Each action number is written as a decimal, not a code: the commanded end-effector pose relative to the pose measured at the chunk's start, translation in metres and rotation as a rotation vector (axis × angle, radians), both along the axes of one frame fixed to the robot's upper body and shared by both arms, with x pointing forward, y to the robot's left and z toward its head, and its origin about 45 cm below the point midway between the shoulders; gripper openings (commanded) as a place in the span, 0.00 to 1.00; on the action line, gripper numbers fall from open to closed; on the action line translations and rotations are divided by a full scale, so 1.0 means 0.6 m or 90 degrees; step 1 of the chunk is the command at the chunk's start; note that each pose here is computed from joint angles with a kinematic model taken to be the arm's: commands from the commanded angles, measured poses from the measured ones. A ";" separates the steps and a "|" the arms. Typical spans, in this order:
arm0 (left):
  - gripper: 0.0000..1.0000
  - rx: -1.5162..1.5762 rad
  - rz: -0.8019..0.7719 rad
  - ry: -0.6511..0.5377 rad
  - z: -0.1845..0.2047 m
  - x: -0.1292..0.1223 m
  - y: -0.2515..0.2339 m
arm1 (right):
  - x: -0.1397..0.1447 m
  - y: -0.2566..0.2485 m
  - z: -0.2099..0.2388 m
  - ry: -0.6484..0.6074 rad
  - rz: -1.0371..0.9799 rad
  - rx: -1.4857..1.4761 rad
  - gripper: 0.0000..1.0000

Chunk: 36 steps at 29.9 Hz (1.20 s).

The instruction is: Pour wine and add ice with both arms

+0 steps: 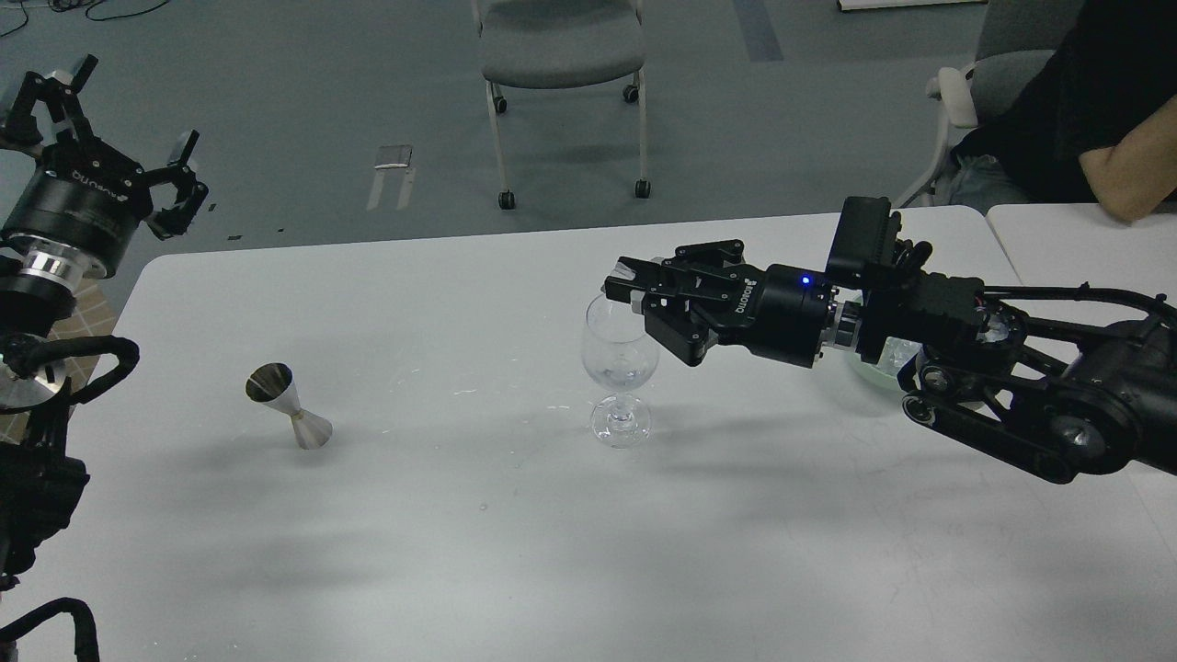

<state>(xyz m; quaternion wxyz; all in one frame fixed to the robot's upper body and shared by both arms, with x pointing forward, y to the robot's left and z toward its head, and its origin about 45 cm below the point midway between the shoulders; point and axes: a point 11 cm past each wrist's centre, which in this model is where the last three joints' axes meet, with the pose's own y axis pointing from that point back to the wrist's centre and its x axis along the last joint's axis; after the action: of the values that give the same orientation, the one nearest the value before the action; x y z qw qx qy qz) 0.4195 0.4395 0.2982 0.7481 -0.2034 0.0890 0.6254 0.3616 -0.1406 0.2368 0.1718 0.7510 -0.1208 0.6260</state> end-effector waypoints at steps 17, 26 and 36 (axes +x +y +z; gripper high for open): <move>0.98 0.001 0.000 -0.002 0.003 0.001 0.000 | 0.033 -0.001 0.058 0.000 -0.036 0.071 0.66; 0.98 0.000 0.000 0.000 0.001 0.000 0.000 | 0.121 -0.047 0.188 0.034 -0.164 0.275 0.96; 0.98 -0.011 -0.006 0.009 -0.011 0.002 -0.010 | 0.203 -0.097 0.203 0.240 -0.309 0.581 0.98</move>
<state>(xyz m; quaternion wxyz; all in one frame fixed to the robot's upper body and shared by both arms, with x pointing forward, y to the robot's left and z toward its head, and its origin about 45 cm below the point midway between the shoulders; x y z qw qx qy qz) 0.4201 0.4373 0.2959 0.7482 -0.2044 0.0927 0.6243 0.4706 -0.1960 0.3641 0.0163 0.7890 -0.4825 0.3800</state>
